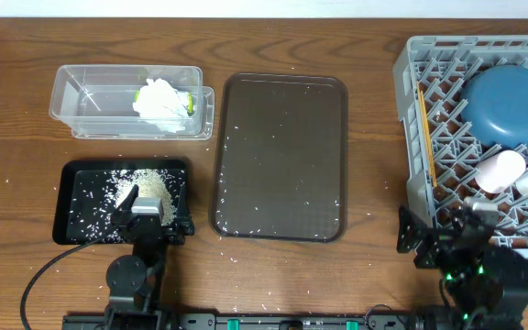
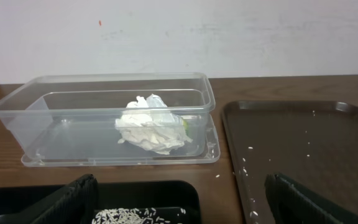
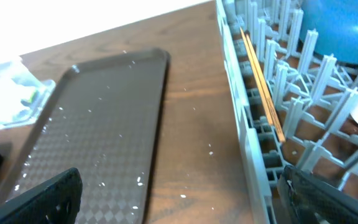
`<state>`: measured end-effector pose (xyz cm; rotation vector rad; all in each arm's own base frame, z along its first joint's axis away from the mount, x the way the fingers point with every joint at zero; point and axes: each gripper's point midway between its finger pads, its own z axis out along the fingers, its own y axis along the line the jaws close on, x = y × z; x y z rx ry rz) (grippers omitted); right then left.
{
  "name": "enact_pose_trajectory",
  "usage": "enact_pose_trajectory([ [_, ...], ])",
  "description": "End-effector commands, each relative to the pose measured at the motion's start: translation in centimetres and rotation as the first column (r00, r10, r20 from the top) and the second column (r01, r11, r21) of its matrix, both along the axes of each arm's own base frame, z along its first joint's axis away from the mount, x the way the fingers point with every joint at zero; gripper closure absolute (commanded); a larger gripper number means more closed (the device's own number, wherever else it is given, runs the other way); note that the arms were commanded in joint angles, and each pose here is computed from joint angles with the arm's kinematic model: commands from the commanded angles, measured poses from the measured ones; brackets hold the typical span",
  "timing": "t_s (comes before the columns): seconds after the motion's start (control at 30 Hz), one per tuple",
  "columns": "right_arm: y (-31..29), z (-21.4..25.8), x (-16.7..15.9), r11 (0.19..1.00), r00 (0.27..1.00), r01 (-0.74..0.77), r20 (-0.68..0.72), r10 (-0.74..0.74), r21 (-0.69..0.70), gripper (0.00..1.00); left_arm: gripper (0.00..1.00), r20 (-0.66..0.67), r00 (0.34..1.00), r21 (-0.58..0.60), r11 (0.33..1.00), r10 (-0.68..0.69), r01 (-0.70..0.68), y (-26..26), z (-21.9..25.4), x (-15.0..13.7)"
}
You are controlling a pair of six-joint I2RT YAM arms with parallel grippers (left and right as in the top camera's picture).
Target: Sort waste into correct bins and load items into the dishwasher rack
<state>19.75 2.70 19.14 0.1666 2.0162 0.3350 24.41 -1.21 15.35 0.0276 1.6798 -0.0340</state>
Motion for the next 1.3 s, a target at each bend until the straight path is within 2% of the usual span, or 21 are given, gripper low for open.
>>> enact_pose_trajectory([
  [0.0, 0.8, 0.2, -0.3, 0.999, 0.997, -0.045, 0.062, 0.045, 0.004, 0.01, 0.12, -0.045, 0.999, 0.019, 1.000, 0.007, -0.006, 0.1, -1.7, 0.0],
  [0.4, 1.3, -2.7, 1.7, 0.996, 0.980, -0.086, 0.182, 0.081, 0.020, 0.01, 0.12, -0.045, 0.999, 0.019, 1.000, 0.007, -0.006, 0.1, -1.7, 0.0],
  [0.83, 1.6, -2.6, 3.9, 0.993, 0.927, -0.112, 0.355, 0.120, -0.043, 0.01, 0.11, -0.045, 0.999, 0.019, 1.000, 0.007, -0.006, 0.1, -1.7, 0.0],
  [1.27, 0.5, -2.3, 4.6, 0.998, 0.909, -0.020, 0.414, 0.045, -0.066, 0.01, 0.12, -0.045, 0.999, 0.019, 1.000, 0.007, -0.006, 0.1, -1.7, 0.0],
])
